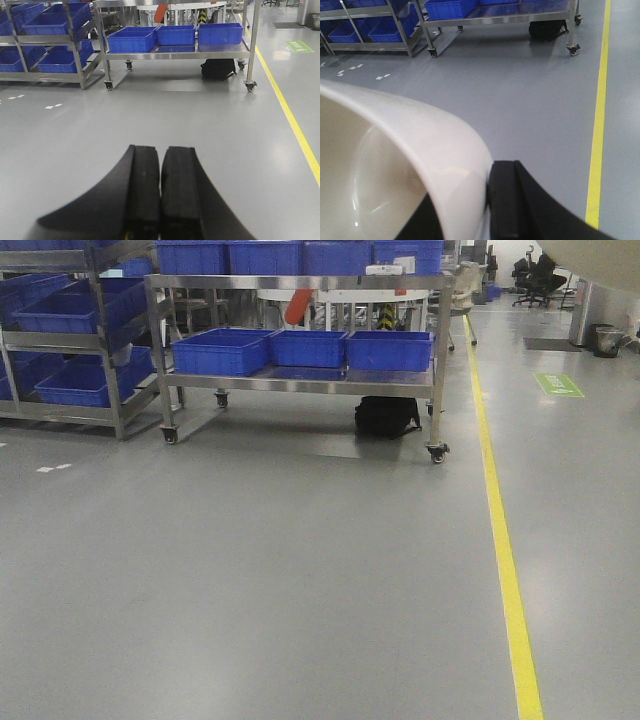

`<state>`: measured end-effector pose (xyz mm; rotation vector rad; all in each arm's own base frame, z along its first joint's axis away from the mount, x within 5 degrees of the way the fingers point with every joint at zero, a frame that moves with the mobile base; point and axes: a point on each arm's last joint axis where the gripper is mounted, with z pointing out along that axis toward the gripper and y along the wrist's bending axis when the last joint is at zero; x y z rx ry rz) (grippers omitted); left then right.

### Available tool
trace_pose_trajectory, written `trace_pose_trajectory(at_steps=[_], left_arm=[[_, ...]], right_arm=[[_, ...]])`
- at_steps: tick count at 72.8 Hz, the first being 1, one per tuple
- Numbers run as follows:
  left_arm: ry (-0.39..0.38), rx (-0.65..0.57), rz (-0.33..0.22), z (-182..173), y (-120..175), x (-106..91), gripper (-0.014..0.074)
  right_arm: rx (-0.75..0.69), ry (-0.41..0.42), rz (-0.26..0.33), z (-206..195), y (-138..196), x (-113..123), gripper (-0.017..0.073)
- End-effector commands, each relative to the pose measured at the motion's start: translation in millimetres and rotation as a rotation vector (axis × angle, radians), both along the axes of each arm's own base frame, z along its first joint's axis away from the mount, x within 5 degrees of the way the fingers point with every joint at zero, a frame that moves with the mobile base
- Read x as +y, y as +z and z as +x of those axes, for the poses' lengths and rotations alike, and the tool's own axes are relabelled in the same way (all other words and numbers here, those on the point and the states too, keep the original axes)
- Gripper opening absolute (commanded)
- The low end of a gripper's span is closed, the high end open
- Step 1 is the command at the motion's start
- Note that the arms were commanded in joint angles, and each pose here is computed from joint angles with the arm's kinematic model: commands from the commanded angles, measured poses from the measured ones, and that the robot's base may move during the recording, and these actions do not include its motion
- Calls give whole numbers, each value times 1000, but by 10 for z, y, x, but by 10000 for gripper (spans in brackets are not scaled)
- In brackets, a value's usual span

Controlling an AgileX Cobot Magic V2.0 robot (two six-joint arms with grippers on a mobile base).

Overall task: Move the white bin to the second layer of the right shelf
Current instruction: 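Drive past the blue-crate racks holding the bin in the right gripper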

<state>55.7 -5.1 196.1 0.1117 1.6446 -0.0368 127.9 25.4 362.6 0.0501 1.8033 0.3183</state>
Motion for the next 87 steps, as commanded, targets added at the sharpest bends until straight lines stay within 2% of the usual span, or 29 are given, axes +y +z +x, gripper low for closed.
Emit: trace_pose_trajectory(at_steps=[1,87], left_arm=[[-6,-64,-11,7,-38,-4,85],[-6,-64,-11,7,-38,-4,85]], right_arm=[[-130,-5,18,11,191,-6,55],[-125,-5,17,11,187,-7,55]])
